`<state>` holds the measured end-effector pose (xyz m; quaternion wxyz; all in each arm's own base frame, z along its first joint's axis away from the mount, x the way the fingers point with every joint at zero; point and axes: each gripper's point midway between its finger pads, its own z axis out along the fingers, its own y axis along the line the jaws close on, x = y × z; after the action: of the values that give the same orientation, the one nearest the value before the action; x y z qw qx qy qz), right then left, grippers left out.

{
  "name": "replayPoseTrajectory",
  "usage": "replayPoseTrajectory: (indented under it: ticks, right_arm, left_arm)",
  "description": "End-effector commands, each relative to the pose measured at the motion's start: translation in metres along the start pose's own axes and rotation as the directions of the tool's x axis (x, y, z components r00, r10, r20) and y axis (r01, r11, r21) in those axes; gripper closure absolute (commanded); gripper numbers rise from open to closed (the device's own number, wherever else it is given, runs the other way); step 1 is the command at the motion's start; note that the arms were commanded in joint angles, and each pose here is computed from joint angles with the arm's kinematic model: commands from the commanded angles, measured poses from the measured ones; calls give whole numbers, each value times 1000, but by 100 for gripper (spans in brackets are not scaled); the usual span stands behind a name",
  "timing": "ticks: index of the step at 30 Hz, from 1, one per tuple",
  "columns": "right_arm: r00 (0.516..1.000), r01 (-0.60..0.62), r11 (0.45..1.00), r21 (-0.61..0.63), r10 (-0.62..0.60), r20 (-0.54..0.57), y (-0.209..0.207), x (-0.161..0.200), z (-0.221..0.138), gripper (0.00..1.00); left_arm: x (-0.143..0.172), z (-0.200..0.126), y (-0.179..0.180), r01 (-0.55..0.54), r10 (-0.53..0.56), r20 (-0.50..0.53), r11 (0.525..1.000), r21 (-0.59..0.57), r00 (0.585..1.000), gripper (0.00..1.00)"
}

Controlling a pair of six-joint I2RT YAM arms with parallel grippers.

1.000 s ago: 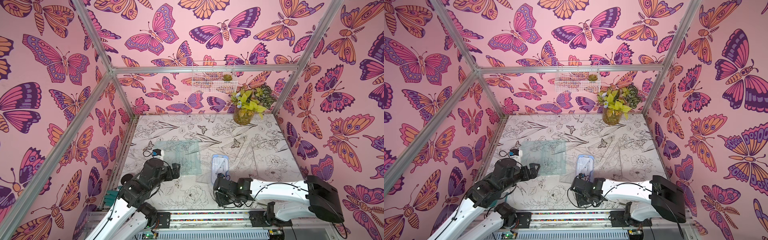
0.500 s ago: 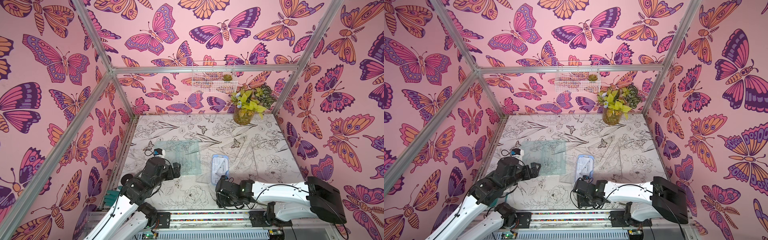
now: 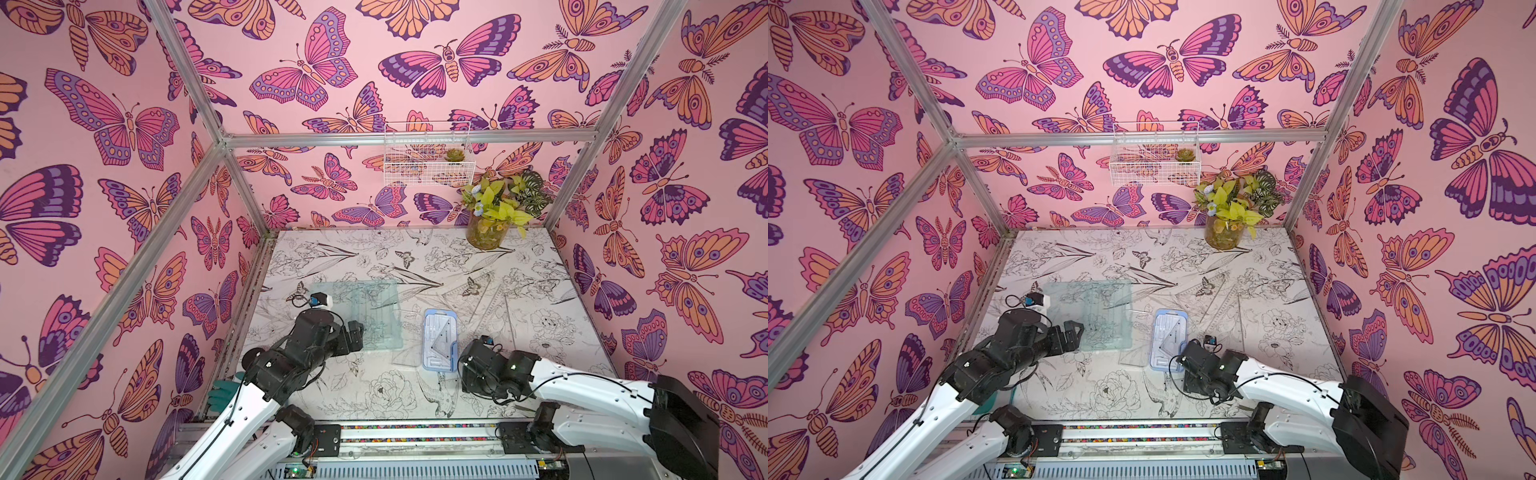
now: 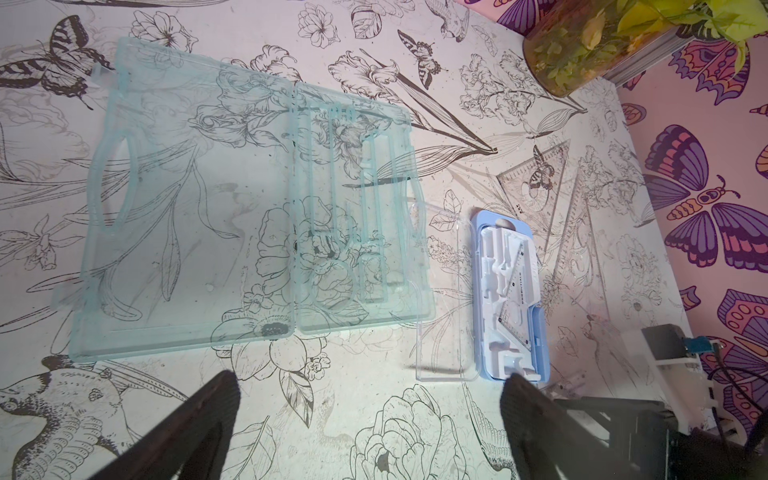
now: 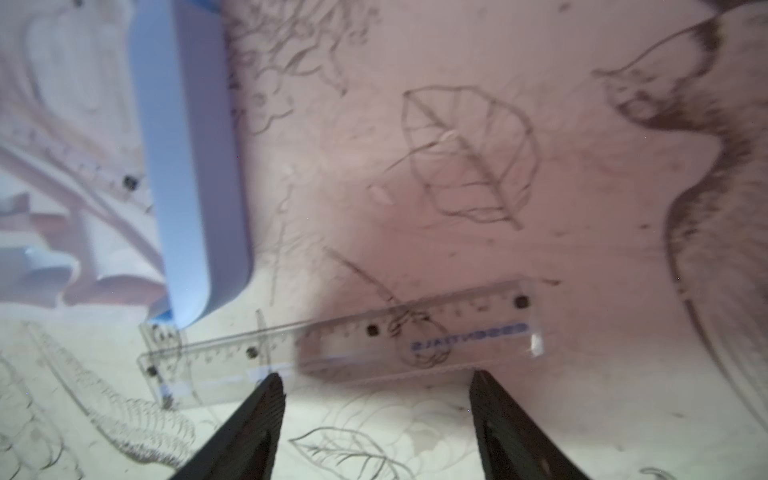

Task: Open the ruler set and take out the ruler
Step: Adjust the ruler at the center of the board.

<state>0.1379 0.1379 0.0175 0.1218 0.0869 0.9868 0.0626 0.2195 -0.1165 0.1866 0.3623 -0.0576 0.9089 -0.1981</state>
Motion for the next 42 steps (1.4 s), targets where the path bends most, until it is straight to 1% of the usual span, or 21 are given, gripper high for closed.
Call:
replayPoseTrajectory:
  ticks: [1, 5, 7, 11, 15, 18, 20, 23, 30, 34, 36, 42]
  right_arm:
    - [999, 26, 997, 75, -28, 21, -22, -10, -2, 26]
    - [993, 117, 993, 34, -116, -22, -5, -9, -9, 26]
    - [984, 176, 984, 26, -175, -24, 4, -5, -13, 26]
    - [946, 324, 946, -1, -324, -3, 33, 6, -26, 26]
    - [894, 448, 894, -2, -448, 2, 59, 21, -32, 18]
    - [869, 492, 868, 71, -494, 11, 66, 22, -29, 10]
    - [866, 496, 859, 125, -501, 7, 68, 20, -24, 7]
    - [862, 501, 852, 153, -508, 7, 76, 21, -16, 3]
    - [867, 490, 856, 166, -499, 11, 84, 22, -5, 3]
    - [866, 484, 846, 222, -500, 19, 76, 16, -5, 3]
    - [866, 479, 834, 274, -500, 7, 67, 15, 1, 3]
    - [885, 442, 838, 318, -465, -4, 44, 11, 4, 3]
  left_arm:
    - [-9, -5, -1, 1, -1, 35, 1000, 0, 999, 0]
    - [-11, -9, 0, -5, 5, 43, 1000, -7, 999, 0]
    - [-11, -10, 2, -4, 4, 50, 1000, -13, 999, 0]
    - [-10, -10, 5, 7, -6, 51, 1000, -18, 999, 0]
    - [-8, -7, 6, 17, -16, 44, 1000, -15, 999, 0]
    - [-8, -8, 5, 19, -18, 44, 1000, -10, 999, 0]
    - [-9, -8, 4, 16, -16, 46, 1000, -8, 999, 0]
    - [-9, -9, 4, 11, -11, 45, 1000, -8, 999, 0]
    - [-8, -8, 5, 8, -8, 43, 1000, -13, 999, 0]
    - [-9, -8, 6, 7, -6, 45, 1000, -17, 999, 0]
    - [-9, -8, 6, 7, -7, 45, 1000, -16, 999, 0]
    - [-10, -10, 5, 7, -6, 47, 1000, -14, 999, 0]
